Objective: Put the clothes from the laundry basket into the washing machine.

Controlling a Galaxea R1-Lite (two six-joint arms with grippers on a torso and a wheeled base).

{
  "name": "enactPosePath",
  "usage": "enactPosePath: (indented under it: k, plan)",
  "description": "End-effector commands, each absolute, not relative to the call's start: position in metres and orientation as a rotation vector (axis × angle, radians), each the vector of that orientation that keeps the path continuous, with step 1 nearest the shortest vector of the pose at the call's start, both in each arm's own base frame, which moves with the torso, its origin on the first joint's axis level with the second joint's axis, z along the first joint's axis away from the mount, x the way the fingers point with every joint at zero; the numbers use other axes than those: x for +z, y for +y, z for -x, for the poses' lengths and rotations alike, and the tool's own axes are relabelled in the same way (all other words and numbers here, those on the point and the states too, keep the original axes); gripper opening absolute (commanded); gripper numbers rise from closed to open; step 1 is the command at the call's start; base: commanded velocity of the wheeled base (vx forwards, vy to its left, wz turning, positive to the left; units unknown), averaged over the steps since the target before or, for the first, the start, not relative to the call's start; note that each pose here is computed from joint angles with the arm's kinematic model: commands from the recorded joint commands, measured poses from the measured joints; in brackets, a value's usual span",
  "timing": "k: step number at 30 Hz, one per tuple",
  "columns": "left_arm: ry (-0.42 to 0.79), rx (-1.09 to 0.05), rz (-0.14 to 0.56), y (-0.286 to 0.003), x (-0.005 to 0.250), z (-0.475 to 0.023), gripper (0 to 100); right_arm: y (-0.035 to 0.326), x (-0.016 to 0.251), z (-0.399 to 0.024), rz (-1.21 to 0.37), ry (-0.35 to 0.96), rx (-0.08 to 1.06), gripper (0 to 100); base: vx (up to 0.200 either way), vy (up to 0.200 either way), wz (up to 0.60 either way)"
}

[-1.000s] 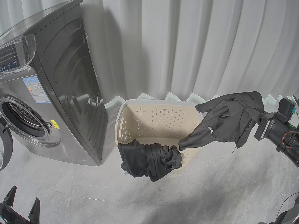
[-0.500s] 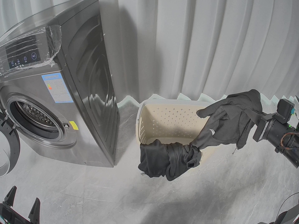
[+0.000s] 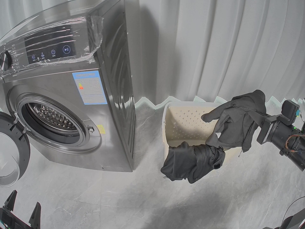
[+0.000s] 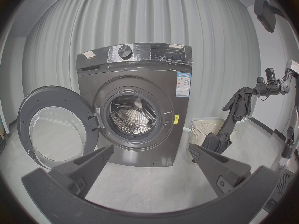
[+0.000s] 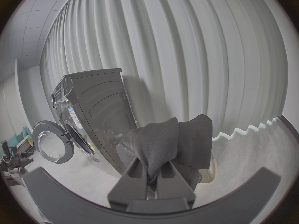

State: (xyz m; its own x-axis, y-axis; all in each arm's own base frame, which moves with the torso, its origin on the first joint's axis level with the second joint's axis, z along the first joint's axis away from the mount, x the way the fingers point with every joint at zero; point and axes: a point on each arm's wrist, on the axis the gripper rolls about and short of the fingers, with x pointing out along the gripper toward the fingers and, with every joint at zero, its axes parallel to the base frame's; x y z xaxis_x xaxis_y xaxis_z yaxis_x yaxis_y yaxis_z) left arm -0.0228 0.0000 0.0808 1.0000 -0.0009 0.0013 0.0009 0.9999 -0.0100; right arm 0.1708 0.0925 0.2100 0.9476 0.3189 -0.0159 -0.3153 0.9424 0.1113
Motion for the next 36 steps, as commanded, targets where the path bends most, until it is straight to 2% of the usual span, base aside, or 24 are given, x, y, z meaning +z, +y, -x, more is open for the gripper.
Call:
enactPosePath:
  k: [1, 12, 19, 27, 33, 36]
  plan:
    - [-0.002, 0.000, 0.011, 0.0000, 0.0761, 0.0228, 100, 0.0933, 0.2096, -0.1722, -0.108, 0.036, 0.324, 0, 0.000, 0.200, 0.00]
    - [-0.002, -0.002, 0.012, 0.0000, 0.0761, 0.0228, 100, 0.0935, 0.2096, -0.1720, -0.106, 0.036, 0.325, 0, 0.000, 0.200, 0.00]
    - [-0.002, -0.002, 0.015, 0.0000, 0.0761, 0.0228, 100, 0.0933, 0.2100, -0.1718, -0.107, 0.033, 0.324, 0, 0.000, 0.000, 0.00]
    - [0.000, -0.003, 0.017, -0.0001, 0.0761, 0.0227, 100, 0.0901, 0.2104, -0.1741, -0.109, 0.031, 0.292, 0, -0.200, 0.000, 0.00]
    - [0.000, -0.002, 0.017, 0.0000, 0.0761, 0.0227, 100, 0.0852, 0.2116, -0.1774, -0.105, 0.029, 0.218, 0, -0.200, 0.000, 0.00]
    - [-0.002, -0.002, 0.015, 0.0000, 0.0761, 0.0228, 100, 0.0847, 0.2120, -0.1778, -0.105, 0.028, 0.214, 0, 0.000, 0.000, 0.00]
